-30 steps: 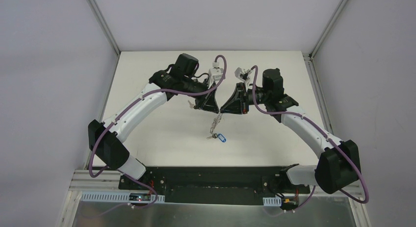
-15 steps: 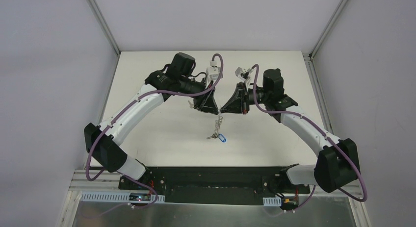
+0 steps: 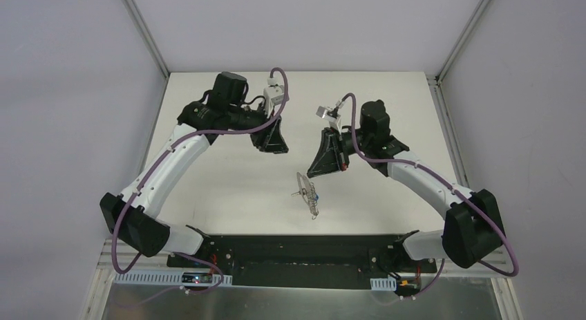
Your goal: Put the keys on the keyring
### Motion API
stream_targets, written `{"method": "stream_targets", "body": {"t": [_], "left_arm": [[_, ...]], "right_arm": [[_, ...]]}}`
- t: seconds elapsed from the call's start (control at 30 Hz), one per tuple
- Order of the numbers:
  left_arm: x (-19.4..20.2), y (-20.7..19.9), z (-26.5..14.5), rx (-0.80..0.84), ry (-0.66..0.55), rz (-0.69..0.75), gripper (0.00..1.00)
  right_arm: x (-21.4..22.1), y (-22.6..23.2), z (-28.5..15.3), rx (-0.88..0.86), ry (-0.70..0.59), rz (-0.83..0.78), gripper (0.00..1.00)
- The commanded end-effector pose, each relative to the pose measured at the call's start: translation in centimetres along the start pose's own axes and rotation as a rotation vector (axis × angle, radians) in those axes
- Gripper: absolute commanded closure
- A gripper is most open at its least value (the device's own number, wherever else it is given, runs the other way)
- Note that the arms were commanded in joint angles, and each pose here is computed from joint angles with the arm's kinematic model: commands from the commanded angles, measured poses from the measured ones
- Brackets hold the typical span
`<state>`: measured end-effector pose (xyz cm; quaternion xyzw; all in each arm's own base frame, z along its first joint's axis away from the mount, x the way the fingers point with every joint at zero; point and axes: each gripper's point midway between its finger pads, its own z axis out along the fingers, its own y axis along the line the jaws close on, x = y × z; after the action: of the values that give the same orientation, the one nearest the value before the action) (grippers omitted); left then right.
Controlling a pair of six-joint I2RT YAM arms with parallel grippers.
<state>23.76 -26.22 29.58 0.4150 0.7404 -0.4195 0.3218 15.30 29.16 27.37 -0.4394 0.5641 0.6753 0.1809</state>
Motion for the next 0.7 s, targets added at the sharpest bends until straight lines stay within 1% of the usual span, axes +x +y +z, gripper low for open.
{"method": "stream_targets", "body": {"t": [0.0, 0.27, 0.4, 0.5, 0.6, 0.67], "left_arm": [[2.1, 2.5, -0.2, -0.151, 0.061, -0.056, 0.6], [5.3, 5.9, -0.4, -0.314, 0.147, -0.06, 0.61], [6.7, 8.2, 0.1, -0.391, 0.198, -0.089, 0.61], [7.6, 9.9, 1.0, -0.419, 0.245, -0.121, 0.6], [9.1, 11.7, 2.7, -0.417, 0.316, -0.164, 0.51], [10.1, 12.9, 3.7, -0.421, 0.361, -0.2, 0.48]], "right_arm": [[-1.7, 3.4, 1.1, -0.121, 0.061, -0.045, 1.0], [-2.0, 3.3, 1.7, -0.125, 0.065, -0.046, 1.0], [-2.2, 2.5, 1.3, -0.09, 0.042, -0.045, 1.0], [-2.7, 1.1, -0.1, -0.024, -0.001, -0.036, 1.0], [-2.7, -0.2, -1.7, 0.044, -0.034, -0.045, 1.0], [-2.5, -0.8, -2.7, 0.088, -0.047, -0.054, 1.0]]}}
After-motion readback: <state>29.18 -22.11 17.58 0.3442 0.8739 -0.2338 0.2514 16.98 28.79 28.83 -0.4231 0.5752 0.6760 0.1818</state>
